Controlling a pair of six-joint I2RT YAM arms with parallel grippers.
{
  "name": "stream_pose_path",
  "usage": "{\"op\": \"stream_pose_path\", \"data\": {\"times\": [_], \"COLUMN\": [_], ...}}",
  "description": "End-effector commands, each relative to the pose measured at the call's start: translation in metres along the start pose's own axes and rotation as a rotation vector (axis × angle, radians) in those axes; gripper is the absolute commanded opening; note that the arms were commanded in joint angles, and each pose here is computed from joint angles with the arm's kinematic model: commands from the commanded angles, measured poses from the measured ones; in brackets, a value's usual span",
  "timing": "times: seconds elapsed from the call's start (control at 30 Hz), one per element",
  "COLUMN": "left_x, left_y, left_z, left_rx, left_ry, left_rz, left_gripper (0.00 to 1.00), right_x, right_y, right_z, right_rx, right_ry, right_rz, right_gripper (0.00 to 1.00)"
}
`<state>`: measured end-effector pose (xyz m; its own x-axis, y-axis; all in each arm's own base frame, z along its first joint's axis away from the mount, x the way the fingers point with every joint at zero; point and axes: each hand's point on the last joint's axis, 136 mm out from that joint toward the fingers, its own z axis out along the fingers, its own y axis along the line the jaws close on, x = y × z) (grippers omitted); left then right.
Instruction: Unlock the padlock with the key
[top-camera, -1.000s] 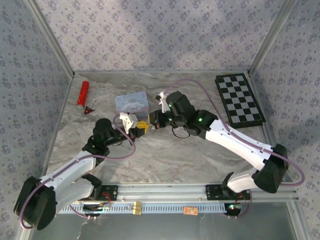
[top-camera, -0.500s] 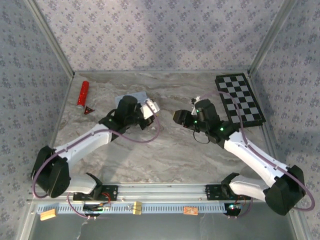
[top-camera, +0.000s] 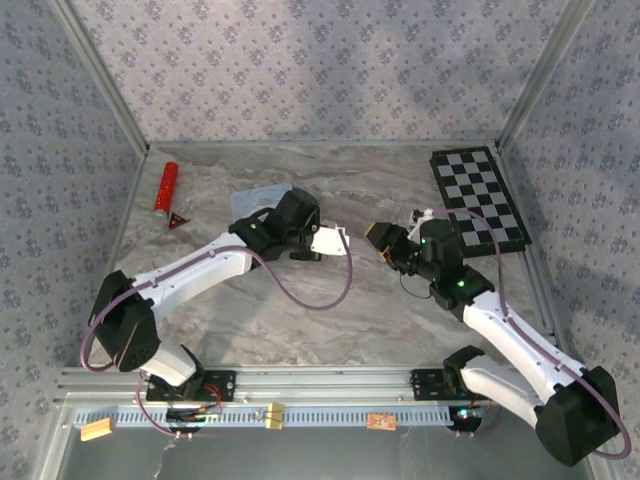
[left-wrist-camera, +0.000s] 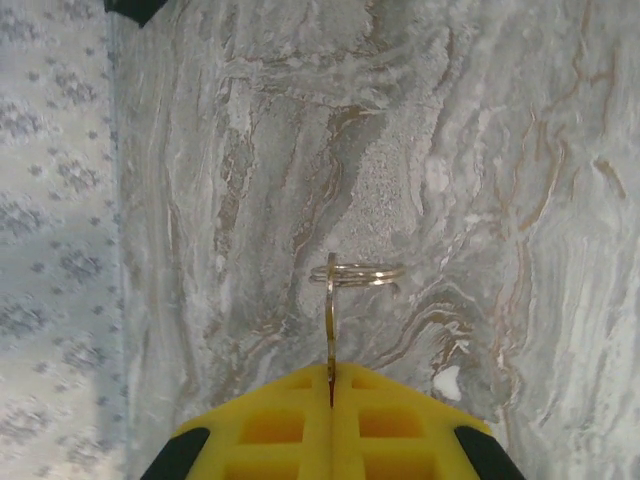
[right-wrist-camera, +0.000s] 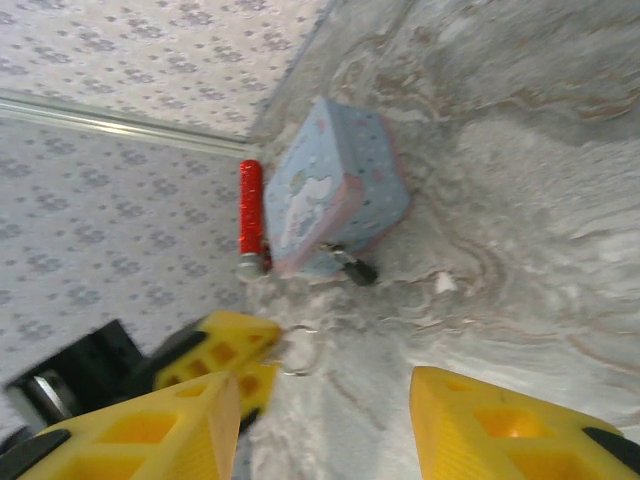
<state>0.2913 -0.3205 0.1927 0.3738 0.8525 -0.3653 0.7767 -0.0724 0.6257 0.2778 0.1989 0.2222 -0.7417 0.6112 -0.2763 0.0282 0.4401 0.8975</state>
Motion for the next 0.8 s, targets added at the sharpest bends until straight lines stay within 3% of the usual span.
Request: {"op": "stream_pose_path", "data": {"times": [0.0,0.43,0.77], "left_x": [-0.006,-0.04,-0.045], "left_y": [0.013,0.04,0.022], "left_z": [0.0,-0.025,-0.044], "left_rx": [-0.1,-0.305,-0.3], "left_ry": [0.023,-0.161,-0.268], "left_rz": [0.171,0.266,0.246], "left_gripper": [0.0,0.0,0.0], "right_x": [0.011,0.033,0.033], "right_y": [0.025,0.035,0.045], "right_z": [0.005,0.017,0.017], "right_rx": [-0.12,-0.151,-0.178], "right_ry": [0.066,0.127,0.121], "right_rz": [0.091,0.141,0.164], "right_gripper": [0.49,0.41,0.36]}}
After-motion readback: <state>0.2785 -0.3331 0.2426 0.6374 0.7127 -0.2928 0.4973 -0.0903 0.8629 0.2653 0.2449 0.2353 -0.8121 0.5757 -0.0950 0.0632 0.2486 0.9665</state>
